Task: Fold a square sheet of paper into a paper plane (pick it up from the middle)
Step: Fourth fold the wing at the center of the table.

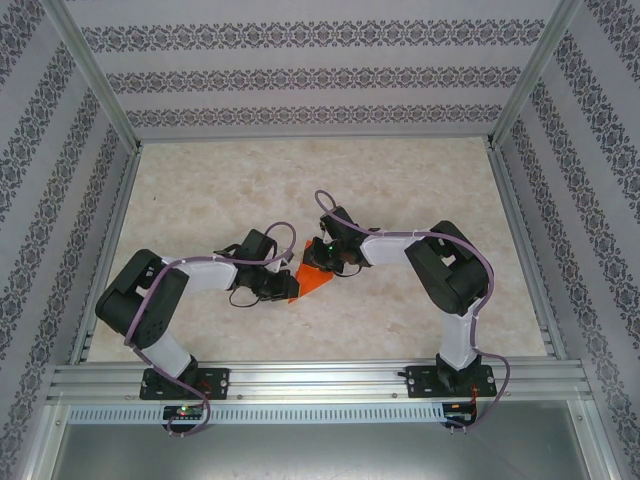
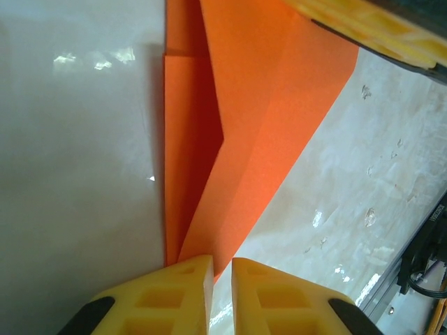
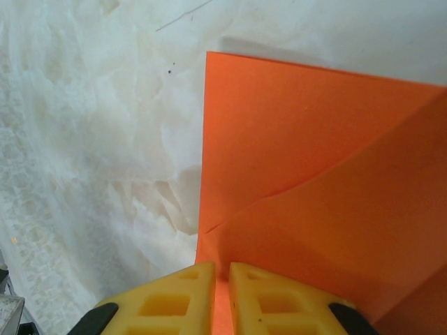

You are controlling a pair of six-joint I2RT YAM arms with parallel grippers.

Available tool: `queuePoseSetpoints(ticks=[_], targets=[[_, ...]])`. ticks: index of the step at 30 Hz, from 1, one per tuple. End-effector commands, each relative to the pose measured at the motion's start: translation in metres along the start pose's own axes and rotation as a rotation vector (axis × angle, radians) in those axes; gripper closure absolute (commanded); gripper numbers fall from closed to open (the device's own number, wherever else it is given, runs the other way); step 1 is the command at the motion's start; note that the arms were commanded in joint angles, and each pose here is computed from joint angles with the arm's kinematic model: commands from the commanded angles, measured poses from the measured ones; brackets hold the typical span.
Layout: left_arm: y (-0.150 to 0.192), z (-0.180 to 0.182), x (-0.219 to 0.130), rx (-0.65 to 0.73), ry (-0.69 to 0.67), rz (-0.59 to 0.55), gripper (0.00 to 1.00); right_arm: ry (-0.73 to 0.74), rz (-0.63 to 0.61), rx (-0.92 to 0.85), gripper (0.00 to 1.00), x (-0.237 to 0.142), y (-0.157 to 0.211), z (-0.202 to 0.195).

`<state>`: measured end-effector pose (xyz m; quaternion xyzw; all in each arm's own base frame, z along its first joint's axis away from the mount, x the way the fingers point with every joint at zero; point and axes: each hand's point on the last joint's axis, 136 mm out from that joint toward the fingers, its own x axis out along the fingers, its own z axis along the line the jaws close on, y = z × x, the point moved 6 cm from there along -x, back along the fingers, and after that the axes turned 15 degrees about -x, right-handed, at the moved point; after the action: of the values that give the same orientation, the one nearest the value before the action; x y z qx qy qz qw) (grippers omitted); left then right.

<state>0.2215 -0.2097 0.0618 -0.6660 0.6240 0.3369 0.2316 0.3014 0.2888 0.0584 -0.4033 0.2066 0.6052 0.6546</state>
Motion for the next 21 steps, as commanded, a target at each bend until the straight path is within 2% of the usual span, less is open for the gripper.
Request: queuePoseSetpoints(ticks=[1,15,18,21], targets=[[0.041,0.048,-0.002,-0.157,-0.195,0.15,0.81,0.182,0.094,0.043,0.84,0.013,0.028,-0.043],[0.048,0.051,-0.009,-0.177,-0.228,0.157,0.78,0.179,0.092,0.044,0.84,0.014,0.028,-0.041],[0.045,0.037,-0.019,-0.147,-0.187,0.116,0.76,0.177,0.094,0.043,0.84,0.015,0.029,-0.041],[0.039,0.009,-0.037,-0.094,-0.089,0.049,0.74,0.181,0.091,0.045,0.84,0.015,0.03,-0.042]])
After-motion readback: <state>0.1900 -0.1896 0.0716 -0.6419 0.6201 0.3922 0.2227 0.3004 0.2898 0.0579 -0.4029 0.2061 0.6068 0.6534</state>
